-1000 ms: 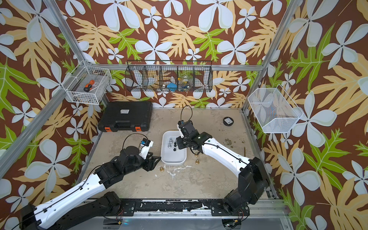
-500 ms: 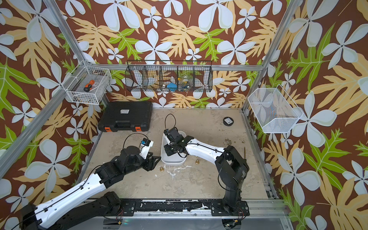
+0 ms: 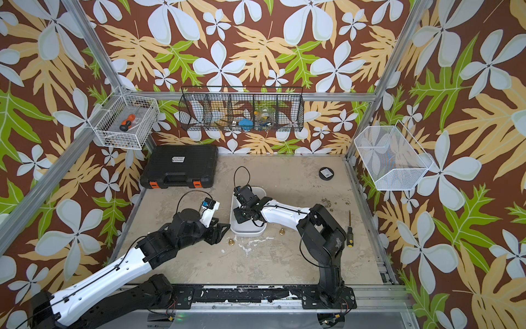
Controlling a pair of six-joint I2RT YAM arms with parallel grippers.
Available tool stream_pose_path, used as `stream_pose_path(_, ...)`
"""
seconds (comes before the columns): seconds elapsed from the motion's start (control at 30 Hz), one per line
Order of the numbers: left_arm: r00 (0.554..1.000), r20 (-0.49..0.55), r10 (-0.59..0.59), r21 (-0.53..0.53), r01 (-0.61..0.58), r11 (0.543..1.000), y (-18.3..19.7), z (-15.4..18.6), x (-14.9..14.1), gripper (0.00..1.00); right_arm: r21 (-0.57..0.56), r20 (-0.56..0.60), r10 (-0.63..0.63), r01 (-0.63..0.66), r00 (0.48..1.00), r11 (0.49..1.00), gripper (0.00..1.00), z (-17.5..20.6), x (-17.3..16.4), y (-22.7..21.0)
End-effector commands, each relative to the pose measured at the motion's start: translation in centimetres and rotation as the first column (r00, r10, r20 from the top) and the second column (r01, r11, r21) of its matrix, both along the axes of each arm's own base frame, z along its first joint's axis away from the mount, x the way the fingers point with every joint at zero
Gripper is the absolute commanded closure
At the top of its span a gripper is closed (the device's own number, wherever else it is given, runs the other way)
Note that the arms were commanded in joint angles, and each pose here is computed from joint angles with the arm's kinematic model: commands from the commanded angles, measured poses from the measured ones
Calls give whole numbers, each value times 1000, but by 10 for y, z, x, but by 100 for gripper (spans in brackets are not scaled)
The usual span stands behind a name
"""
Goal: Put the chess pieces into the storage box
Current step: Place the chess piece in the storage box.
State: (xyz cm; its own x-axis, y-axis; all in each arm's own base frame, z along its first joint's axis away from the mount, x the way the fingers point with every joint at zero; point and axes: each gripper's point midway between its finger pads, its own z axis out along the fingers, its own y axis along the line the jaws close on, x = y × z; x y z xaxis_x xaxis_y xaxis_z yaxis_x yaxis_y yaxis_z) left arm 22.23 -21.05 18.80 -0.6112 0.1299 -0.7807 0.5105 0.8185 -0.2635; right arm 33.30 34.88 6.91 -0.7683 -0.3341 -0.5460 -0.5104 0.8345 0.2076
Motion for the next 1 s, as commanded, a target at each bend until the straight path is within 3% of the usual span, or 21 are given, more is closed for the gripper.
stream_pose_path(0.0, 1000, 5, 4, 0, -4, 1000, 0, 2, 2, 35, 6, 47, -34, 34, 998, 999, 89, 5, 10, -1)
stream_pose_path(0.5, 1000, -1, 1, 3, -1, 1000, -1, 0, 2, 34, -34, 51, -44, 46, 998, 998, 88, -13, 15, -4)
stream_pose_path(0.97, 1000, -6, 2, 13, -2, 1000, -1, -3, 3, 34, -49, 68, -43, 46, 997, 998, 78, -10, 17, -6)
